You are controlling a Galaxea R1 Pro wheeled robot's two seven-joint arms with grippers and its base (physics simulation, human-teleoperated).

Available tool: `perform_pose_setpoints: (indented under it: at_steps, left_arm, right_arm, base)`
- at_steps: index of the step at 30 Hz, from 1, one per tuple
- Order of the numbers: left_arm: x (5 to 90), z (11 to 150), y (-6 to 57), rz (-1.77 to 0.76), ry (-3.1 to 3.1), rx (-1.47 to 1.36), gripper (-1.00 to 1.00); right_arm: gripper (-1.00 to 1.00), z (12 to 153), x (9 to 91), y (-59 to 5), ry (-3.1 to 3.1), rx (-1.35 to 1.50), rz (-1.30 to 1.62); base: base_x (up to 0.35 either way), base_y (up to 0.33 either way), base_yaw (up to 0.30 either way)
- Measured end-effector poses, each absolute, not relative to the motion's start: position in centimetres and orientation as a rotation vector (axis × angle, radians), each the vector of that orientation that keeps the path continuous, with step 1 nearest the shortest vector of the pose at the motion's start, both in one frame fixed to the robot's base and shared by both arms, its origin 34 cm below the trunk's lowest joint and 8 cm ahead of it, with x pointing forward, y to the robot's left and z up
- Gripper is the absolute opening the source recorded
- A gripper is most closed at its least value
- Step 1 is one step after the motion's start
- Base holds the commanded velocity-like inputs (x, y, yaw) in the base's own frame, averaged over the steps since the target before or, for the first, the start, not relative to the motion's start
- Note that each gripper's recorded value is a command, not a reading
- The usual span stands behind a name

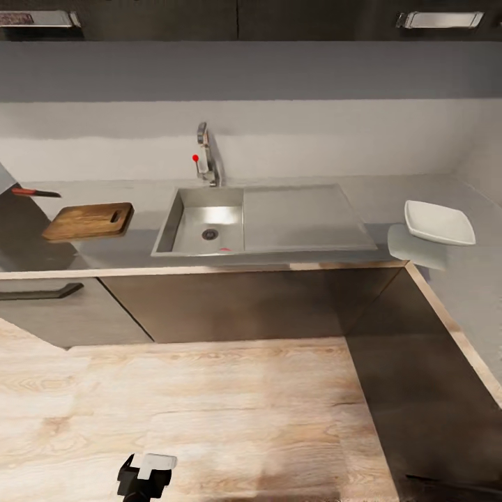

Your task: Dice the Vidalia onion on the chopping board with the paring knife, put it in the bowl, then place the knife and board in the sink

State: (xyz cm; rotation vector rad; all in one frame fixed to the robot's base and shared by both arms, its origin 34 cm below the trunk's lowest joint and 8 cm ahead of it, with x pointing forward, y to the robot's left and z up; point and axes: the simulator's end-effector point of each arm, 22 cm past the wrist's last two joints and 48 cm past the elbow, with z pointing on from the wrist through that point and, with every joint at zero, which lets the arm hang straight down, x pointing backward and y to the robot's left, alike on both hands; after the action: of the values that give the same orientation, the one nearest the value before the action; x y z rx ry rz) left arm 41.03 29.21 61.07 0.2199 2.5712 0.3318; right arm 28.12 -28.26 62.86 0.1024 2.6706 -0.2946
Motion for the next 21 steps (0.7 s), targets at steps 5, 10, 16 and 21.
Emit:
perform_pose_setpoints:
  at_steps: [5, 10, 16, 21]
  left_arm:
    - [41.18, 61.19, 29.33, 0.334, 2.567, 0.22, 1.0]
    - [41.33, 61.32, 29.36, 0.334, 2.563, 0.22, 1.0]
    - [41.5, 61.44, 29.31, 0.331, 2.56, 0.221, 1.0]
    - [41.62, 61.53, 29.19, 0.328, 2.558, 0.22, 1.0]
  right_arm:
    - [1.0, 62.85, 27.94, -28.25, 2.674, 0.102, -0.295]
    - [1.0, 62.89, 28.01, -28.22, 2.672, 0.102, -0.293]
    - [1.0, 62.97, 28.17, -28.21, 2.667, 0.102, -0.292]
    - [1.0, 63.03, 28.31, -28.22, 2.664, 0.103, -0.292]
  base:
    - [0.0, 0.0, -0.265]
    - [0.0, 0.0, -0.265]
    - [0.0, 0.076, -0.265]
    - [0.0, 0.25, -0.265]
